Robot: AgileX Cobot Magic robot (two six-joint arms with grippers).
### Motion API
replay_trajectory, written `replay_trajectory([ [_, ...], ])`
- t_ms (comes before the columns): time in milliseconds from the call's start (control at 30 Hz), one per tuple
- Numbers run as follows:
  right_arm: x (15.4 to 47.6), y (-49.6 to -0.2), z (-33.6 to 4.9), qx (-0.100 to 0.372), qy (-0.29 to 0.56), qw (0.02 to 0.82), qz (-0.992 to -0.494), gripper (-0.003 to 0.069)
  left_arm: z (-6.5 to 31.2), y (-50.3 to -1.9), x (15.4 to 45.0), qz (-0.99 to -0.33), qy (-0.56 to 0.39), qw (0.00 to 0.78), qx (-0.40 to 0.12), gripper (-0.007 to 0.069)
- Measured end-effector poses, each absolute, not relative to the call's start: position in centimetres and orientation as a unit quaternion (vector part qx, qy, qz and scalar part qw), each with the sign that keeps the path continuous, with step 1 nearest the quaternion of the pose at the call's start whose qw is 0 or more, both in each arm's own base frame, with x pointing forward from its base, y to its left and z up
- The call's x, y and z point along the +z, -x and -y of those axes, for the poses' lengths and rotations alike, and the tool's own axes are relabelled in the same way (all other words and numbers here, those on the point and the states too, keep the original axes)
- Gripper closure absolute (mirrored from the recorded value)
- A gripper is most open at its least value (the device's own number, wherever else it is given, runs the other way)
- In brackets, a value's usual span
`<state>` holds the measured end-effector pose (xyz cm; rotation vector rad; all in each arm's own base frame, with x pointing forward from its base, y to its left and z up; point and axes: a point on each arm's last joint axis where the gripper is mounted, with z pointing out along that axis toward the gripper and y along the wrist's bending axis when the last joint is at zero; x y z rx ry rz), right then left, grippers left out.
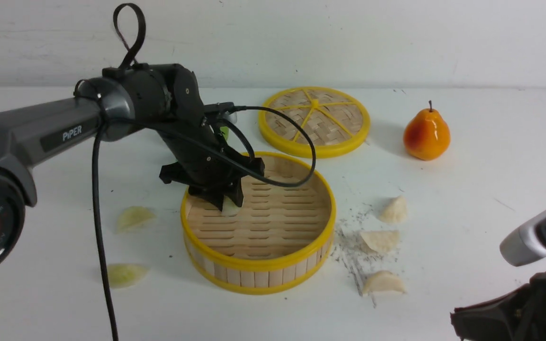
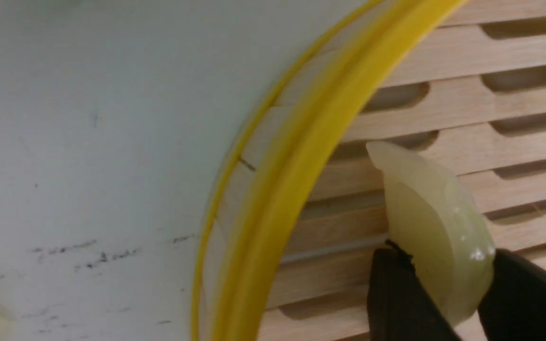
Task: Put the dumplings into the steamer on the white table.
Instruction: 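Place the dumpling into the bamboo steamer basket with the left gripper, then reach for and grasp a dumpling on the table with the left gripper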
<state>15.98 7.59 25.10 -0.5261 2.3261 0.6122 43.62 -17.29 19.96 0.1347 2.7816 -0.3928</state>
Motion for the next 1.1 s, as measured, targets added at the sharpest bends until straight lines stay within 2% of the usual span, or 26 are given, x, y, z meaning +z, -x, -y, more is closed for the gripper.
replay_trajectory([
  [100,25.1,-16.0,-7.6,0.234,0.201,0.333,-0.891,0.0636,17.2,-43.6,20.1,-0.976,-0.051,0.166,-0.135,0.0378],
  [200,25.1,-16.0,-7.6,0.234,0.202,0.333,-0.891,0.0634,17.3,-43.6,20.4,-0.976,-0.056,0.163,-0.135,0.0292],
  [233,25.1,-16.0,-7.6,0.234,0.202,0.333,-0.891,0.0631,17.2,-43.5,21.3,-0.975,-0.059,0.165,-0.134,0.0239],
  [300,25.1,-16.0,-7.6,0.234,0.202,0.333,-0.891,0.0628,16.9,-43.2,23.0,-0.974,-0.069,0.177,-0.124,0.0207],
  [367,25.1,-16.0,-7.6,0.234,0.202,0.333,-0.891,0.0627,16.6,-43.0,24.0,-0.973,-0.077,0.186,-0.111,0.02],
  [433,25.1,-16.0,-7.6,0.235,0.203,0.332,-0.891,0.0625,15.2,-42.2,26.6,-0.972,-0.1,0.205,-0.058,0.0202],
  [533,25.1,-16.0,-7.6,0.235,0.203,0.332,-0.891,0.0622,13.1,-41.7,28.2,-0.974,-0.105,0.198,-0.002,0.0235],
  [633,25.1,-16.0,-7.6,0.235,0.203,0.332,-0.891,0.0619,11.1,-42.2,27.8,-0.979,-0.089,0.184,0.013,0.0283],
  [800,25.1,-15.9,-7.6,0.237,0.202,0.331,-0.891,0.0618,8.2,-43.5,25.2,-0.986,-0.069,0.15,0.024,0.0328],
  [933,25.1,-15.9,-7.6,0.238,0.203,0.33,-0.891,0.0618,7.0,-44.2,23.4,-0.989,-0.073,0.129,0.024,0.0306],
  [1100,25.0,-15.8,-7.7,0.24,0.205,0.325,-0.891,0.0618,6.8,-44.8,20.3,-0.991,-0.097,0.091,0.027,0.0237],
])
